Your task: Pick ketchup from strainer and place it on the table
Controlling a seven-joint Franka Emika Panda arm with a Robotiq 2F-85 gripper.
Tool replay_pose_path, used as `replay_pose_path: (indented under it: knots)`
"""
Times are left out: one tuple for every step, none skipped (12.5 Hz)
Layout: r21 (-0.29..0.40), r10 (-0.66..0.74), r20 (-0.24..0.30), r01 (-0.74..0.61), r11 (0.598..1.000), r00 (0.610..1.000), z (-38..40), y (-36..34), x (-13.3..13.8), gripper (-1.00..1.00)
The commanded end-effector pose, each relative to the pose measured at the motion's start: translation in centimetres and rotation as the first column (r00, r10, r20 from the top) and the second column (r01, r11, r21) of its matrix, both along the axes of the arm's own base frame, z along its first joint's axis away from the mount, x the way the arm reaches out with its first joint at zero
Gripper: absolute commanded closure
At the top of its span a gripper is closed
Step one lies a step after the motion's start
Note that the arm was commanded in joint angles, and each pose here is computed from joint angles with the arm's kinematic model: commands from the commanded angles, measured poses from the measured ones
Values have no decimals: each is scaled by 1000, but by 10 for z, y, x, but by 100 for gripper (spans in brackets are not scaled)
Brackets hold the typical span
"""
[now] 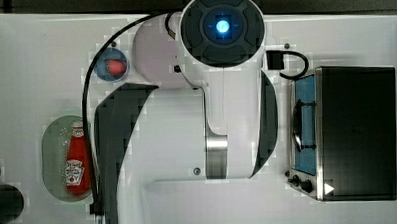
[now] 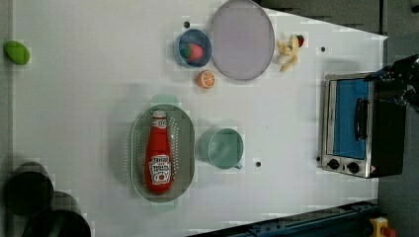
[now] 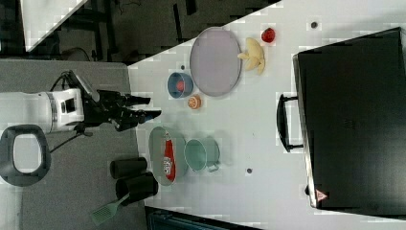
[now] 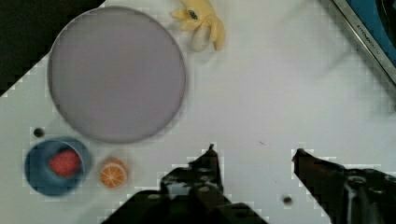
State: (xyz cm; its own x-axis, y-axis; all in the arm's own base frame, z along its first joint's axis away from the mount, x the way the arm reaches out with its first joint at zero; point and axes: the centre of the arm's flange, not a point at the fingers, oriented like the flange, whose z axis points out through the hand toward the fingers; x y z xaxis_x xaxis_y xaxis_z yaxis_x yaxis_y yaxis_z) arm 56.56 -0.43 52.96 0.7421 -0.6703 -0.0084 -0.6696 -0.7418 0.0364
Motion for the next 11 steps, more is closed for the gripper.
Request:
replay_pose_path:
  knots:
    - [15, -156, 11, 156, 988, 988, 89, -15, -102, -59]
    - [22, -142, 13, 142, 990, 990, 87, -6, -101, -82]
    - [30, -120, 16, 119, 992, 993, 85, 7, -98, -99]
    - [26, -90, 18, 89, 996, 996, 82, 23, -94, -100]
    - [20, -57, 19, 56, 998, 998, 79, 40, -92, -100]
    - [14, -20, 19, 20, 1000, 1000, 74, 59, -89, -100]
    - [7, 22, 14, -22, 1000, 1000, 67, 82, -87, -100]
    - [2, 69, 12, -69, 998, 998, 60, 106, -85, -100]
    - [-2, 116, 8, -116, 993, 993, 51, 131, -84, -100]
    - [-5, 165, 2, -165, 986, 986, 41, 157, -84, -100]
    - [-5, 217, -1, -217, 976, 976, 31, 185, -86, -100]
